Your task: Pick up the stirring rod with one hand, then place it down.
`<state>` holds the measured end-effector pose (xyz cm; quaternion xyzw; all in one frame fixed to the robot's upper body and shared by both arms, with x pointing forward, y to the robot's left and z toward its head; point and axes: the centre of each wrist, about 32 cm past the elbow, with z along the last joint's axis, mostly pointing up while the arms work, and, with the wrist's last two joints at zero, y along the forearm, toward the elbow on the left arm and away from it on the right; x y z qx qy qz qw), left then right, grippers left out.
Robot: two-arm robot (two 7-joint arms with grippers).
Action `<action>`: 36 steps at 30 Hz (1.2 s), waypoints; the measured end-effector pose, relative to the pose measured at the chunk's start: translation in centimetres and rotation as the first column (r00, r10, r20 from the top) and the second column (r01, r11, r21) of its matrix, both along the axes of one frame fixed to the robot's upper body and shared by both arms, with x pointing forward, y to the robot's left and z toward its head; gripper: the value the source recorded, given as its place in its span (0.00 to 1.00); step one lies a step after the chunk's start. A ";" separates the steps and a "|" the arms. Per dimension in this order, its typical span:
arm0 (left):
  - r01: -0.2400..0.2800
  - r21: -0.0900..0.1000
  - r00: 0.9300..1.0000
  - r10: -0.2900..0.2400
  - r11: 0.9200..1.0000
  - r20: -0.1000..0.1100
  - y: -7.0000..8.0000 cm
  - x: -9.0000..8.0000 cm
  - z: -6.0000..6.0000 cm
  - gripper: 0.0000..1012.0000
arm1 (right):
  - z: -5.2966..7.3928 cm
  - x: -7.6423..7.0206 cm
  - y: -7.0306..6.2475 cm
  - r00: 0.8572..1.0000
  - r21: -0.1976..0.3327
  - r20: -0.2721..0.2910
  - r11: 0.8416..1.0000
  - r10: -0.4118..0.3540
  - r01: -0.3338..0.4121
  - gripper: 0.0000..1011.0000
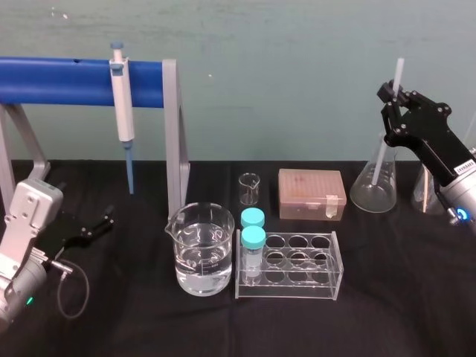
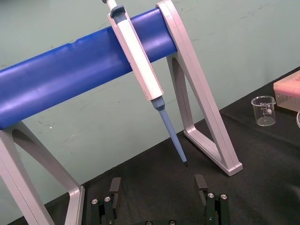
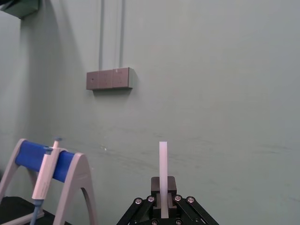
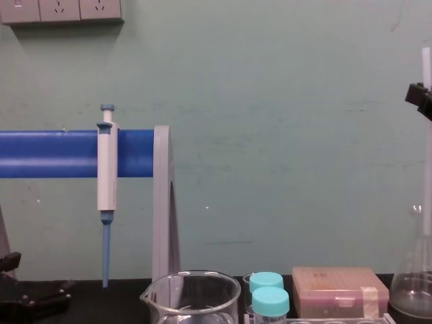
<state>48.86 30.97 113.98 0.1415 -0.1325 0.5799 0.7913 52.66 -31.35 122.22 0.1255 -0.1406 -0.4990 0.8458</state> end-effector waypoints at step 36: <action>0.000 0.000 1.000 0.000 1.000 0.000 0.0 0.0 0.0 0.99 | -0.5 -0.2 0.4 1.000 -0.007 -0.027 1.000 0.011 -0.011 0.07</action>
